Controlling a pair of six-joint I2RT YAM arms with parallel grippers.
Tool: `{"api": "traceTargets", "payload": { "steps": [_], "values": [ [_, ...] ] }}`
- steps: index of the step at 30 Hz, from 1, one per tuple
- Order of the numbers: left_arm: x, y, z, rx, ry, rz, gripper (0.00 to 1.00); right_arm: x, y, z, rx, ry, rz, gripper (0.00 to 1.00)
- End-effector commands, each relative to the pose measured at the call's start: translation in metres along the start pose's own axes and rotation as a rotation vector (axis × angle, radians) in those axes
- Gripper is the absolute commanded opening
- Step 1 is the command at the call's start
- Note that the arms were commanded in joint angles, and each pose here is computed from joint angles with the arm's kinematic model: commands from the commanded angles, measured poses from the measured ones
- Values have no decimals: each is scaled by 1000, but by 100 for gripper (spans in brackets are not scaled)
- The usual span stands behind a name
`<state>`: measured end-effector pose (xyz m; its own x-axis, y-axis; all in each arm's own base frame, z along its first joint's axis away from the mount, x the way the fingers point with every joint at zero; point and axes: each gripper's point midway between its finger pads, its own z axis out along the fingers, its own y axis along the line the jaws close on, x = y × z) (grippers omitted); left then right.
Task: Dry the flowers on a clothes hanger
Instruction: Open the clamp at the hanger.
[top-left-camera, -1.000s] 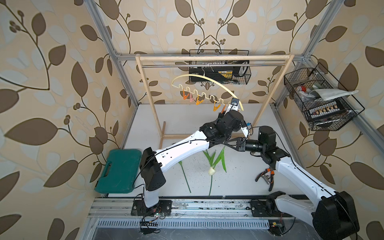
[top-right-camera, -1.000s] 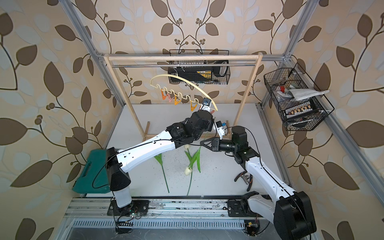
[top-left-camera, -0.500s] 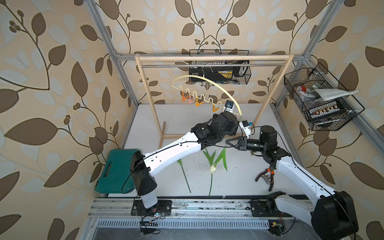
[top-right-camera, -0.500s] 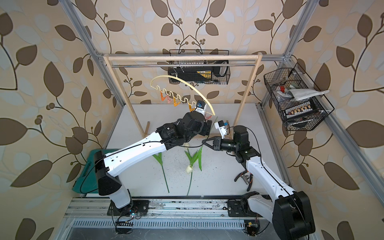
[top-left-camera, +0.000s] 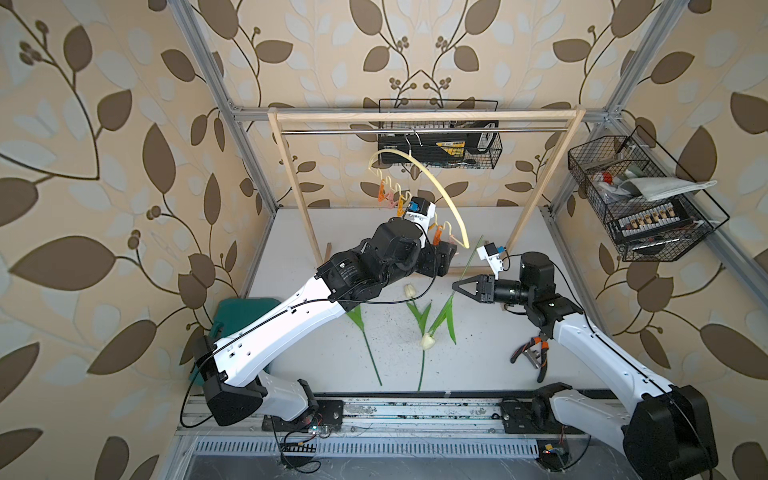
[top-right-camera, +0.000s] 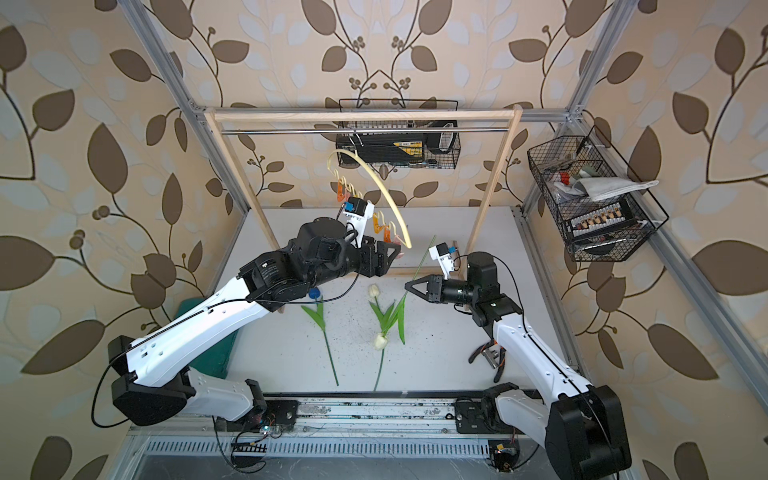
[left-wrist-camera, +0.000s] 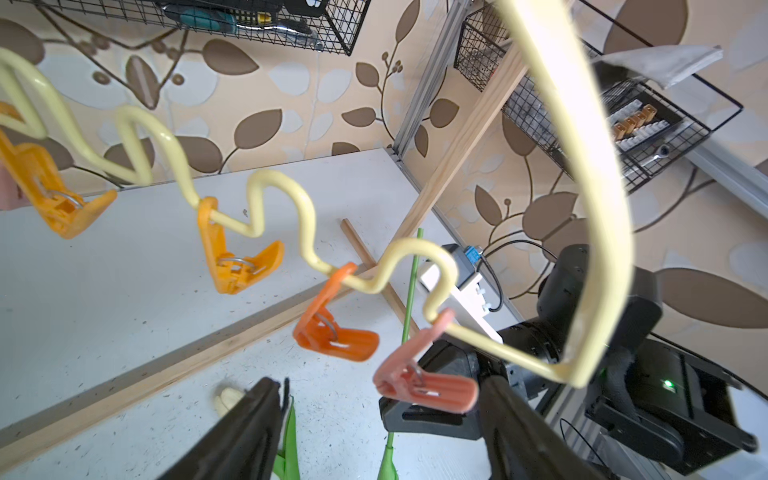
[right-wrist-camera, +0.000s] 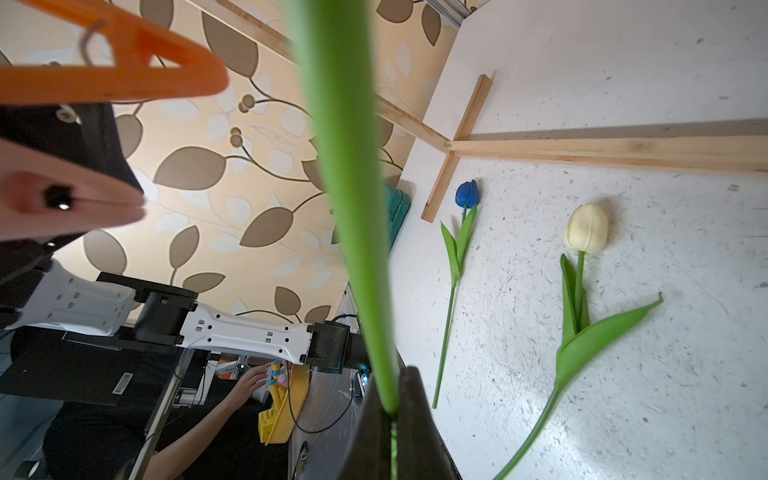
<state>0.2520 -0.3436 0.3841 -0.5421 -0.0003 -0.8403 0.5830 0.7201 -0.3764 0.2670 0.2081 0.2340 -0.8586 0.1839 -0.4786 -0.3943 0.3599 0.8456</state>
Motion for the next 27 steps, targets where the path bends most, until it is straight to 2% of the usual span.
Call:
{"api": "traceTargets", "payload": {
  "steps": [1, 7, 14, 21, 27],
  "values": [
    [3, -9, -5, 65, 16, -36, 79, 0, 9, -4, -22, -3, -25, 1],
    [6, -17, 6, 112, 9, -1, 76, 3, 14, -7, -23, 2, -32, 0],
    [6, -22, 16, 154, -71, 169, 72, 4, 16, -9, -21, 6, -43, 0],
    [-3, -24, 22, 123, -140, 304, 67, 5, 15, -8, -22, 12, -44, 1],
    [-7, -32, 26, 115, -185, 360, 66, 7, 11, -6, -20, 23, -39, 1]
  ]
}}
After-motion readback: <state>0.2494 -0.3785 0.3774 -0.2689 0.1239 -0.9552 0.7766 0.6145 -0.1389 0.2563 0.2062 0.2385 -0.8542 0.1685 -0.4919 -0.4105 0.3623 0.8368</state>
